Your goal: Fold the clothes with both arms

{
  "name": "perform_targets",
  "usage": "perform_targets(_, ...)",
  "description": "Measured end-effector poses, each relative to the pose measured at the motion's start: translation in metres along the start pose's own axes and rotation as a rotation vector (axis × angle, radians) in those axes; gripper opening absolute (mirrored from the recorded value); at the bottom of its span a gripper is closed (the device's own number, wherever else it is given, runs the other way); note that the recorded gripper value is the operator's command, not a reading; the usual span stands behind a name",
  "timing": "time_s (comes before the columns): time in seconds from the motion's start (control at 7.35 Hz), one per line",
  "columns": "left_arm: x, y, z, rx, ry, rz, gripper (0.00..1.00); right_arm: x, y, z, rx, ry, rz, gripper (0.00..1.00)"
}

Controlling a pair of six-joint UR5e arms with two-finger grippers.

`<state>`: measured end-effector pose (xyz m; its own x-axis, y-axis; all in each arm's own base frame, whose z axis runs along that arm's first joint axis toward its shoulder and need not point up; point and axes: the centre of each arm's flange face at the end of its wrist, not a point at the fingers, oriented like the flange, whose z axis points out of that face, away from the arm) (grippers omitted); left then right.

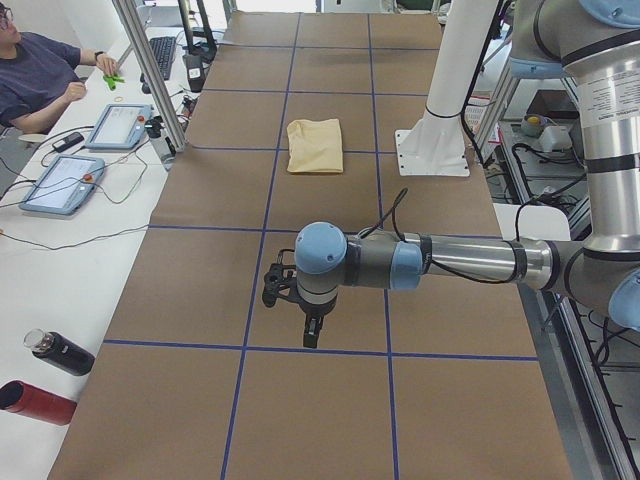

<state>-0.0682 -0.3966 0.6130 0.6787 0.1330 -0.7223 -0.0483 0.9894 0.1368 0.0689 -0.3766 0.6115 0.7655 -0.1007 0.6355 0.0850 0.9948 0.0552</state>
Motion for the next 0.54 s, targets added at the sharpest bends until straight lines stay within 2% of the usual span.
perform_targets(0.54,-0.0003,0.0004,0.0003,-0.001,0.000,-0.001,1.00,-0.0025,-0.0003,-0.0029,0.006,0.001,-0.005,1.00)
